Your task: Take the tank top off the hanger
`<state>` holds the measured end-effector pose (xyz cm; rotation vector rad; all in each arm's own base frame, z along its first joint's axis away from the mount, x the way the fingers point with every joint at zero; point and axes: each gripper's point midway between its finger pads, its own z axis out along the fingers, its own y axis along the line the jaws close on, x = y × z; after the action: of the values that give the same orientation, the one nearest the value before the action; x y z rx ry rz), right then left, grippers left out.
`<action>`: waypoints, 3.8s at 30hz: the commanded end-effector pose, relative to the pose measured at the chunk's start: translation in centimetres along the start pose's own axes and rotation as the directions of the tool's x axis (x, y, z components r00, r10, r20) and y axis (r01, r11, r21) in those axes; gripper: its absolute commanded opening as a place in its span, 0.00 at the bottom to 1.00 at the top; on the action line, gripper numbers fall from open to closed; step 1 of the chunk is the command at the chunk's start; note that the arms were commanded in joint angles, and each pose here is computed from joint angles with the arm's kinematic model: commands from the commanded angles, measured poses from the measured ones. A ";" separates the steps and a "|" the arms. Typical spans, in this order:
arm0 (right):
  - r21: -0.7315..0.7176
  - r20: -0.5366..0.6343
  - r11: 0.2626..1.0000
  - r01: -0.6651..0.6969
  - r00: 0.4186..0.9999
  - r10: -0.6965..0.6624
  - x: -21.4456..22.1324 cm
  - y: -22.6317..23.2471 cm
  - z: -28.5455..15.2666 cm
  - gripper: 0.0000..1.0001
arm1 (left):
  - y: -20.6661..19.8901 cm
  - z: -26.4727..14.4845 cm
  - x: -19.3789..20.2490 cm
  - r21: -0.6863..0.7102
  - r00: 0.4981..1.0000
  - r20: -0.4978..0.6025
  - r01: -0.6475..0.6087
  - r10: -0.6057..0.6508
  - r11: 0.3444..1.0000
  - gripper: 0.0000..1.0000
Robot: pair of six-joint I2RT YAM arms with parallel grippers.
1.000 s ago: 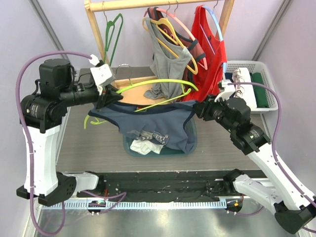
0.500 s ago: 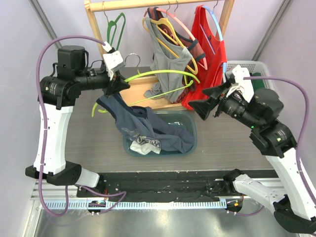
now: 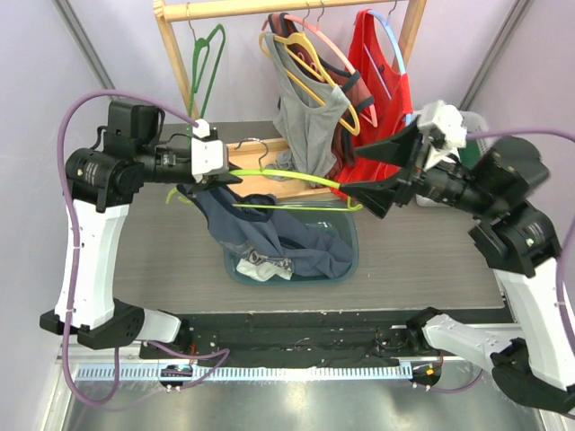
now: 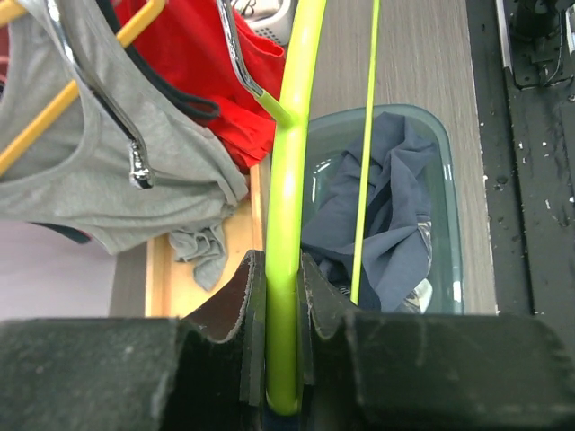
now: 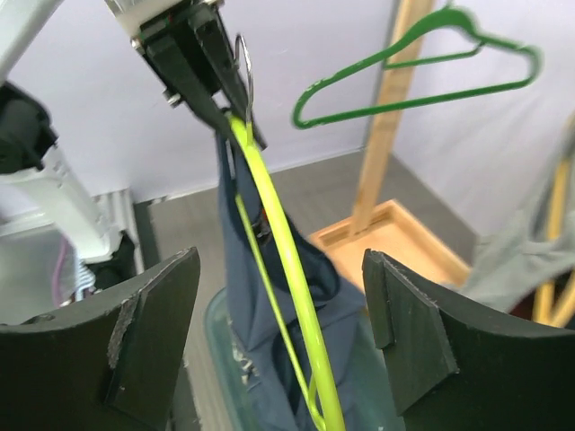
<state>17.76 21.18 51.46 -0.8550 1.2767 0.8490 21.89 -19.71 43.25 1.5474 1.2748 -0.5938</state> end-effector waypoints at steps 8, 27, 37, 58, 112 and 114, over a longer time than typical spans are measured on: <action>-0.172 -0.104 0.974 -0.150 0.986 0.134 4.2 1.8 1.9 0.78 | -4.8 -0.8 0.2 0.143 0.998 -0.015 0.070 -0.069 0.987 0.00; -0.150 -0.221 0.966 -0.211 0.959 0.176 7.0 1.0 3.2 0.33 | -4.8 -0.8 -0.7 0.148 0.995 0.013 0.093 -0.096 0.985 0.00; -0.106 -0.176 0.982 -0.155 0.975 0.135 5.7 1.1 2.6 0.01 | -1.2 0.2 -1.0 -0.006 0.962 0.032 0.271 -0.271 0.962 0.20; 0.078 -0.073 0.995 -0.068 0.995 0.073 2.9 1.6 -3.3 0.01 | 6.2 -3.4 3.0 -0.587 0.829 0.147 0.512 -0.540 0.627 1.00; 0.104 -0.058 0.991 -0.083 0.994 0.089 2.7 3.0 -6.1 0.02 | 5.2 0.0 1.4 -0.364 0.794 0.181 0.603 -0.581 0.710 0.00; 0.108 -0.065 0.990 -0.088 0.993 0.096 2.8 3.0 -6.2 0.01 | 5.6 -0.1 1.7 -0.386 0.799 0.178 0.594 -0.575 0.706 0.00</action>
<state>13.39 17.63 45.51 -0.7812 1.5097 0.8261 27.08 -18.57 42.63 0.7451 1.7973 -0.6933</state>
